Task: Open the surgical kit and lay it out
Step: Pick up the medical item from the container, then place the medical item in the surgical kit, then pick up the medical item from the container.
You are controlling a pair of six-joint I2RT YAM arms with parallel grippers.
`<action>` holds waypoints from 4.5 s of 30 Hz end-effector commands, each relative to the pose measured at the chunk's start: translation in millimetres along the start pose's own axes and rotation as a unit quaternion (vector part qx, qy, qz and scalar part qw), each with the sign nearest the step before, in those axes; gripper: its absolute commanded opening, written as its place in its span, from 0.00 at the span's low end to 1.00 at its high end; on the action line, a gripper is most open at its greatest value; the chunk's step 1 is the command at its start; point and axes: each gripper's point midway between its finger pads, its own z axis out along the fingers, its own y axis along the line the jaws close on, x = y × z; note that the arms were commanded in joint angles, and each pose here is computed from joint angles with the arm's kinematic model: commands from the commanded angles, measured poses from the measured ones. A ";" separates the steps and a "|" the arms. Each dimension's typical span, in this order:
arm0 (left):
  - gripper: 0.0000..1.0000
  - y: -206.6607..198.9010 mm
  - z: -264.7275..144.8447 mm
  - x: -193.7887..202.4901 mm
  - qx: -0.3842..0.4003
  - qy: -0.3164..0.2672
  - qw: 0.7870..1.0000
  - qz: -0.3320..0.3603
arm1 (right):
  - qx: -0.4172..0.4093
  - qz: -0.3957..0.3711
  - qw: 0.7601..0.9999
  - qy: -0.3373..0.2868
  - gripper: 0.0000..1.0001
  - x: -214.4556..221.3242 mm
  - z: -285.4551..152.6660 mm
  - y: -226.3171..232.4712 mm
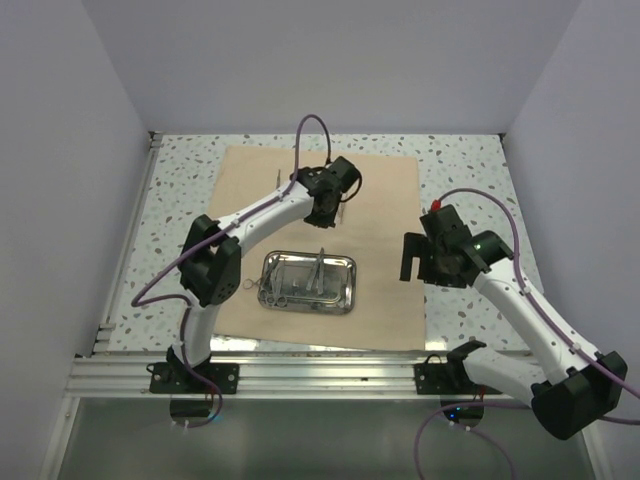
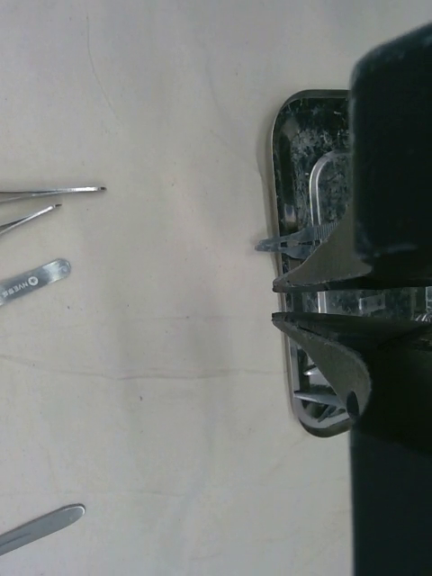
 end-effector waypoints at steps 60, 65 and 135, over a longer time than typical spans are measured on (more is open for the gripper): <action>0.00 1.3 17.6 71.9 0.094 0.085 0.992 -0.006 | 0.010 -0.002 1.000 -0.009 0.94 -34.9 0.7 15.6; 0.00 27.2 -9.8 34.2 0.071 0.052 0.996 -0.003 | 0.004 0.002 1.000 -0.012 0.94 -39.1 4.5 21.0; 0.57 -59.6 32.9 91.8 0.048 0.063 0.988 -0.136 | -0.046 -0.044 0.998 -0.028 0.94 -22.3 -41.0 12.5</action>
